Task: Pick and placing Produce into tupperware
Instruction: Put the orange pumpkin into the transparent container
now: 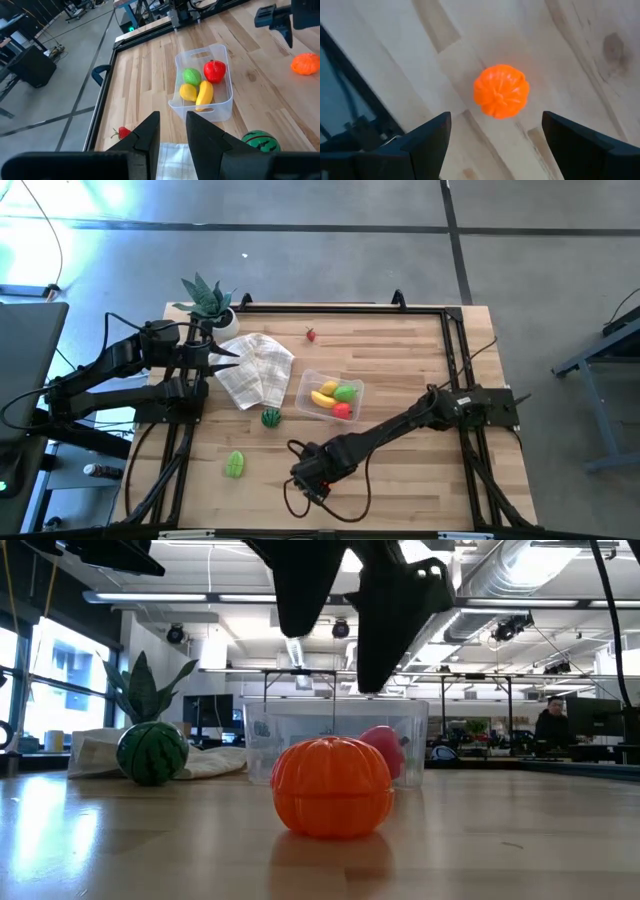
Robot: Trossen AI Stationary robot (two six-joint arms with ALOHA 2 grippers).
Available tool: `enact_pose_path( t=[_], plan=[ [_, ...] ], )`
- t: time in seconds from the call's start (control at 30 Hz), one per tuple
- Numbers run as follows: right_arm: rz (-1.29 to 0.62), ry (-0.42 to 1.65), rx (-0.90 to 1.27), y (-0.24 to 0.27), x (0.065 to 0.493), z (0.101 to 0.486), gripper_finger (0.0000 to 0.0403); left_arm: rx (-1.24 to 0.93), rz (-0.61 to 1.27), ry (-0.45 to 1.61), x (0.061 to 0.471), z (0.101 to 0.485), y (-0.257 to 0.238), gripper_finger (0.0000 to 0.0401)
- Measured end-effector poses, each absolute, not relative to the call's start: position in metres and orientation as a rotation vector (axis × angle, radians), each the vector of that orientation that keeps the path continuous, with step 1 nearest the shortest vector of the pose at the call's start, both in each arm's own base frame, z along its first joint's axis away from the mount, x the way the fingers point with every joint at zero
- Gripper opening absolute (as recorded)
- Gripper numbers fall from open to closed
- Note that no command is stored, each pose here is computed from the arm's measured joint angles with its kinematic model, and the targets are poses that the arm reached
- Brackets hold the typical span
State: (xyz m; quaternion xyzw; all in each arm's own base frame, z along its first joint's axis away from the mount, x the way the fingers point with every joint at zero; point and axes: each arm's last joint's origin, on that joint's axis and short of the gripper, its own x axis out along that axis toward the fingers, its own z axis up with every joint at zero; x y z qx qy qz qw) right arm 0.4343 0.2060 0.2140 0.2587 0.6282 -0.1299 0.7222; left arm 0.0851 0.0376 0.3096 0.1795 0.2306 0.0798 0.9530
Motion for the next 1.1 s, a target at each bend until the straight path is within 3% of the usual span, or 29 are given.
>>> enact_pose_path(
  t=[0.27,1.1],
  plan=[
    [-0.295,1.376,0.589,0.209,0.435,0.186,0.0303,0.365,0.162,0.469,0.085,0.310,0.038,0.0085],
    [-0.300,1.395,0.561,0.210,0.437,0.168,0.0303,0.365,0.162,0.469,0.085,0.310,0.038,0.0085]
  ],
)
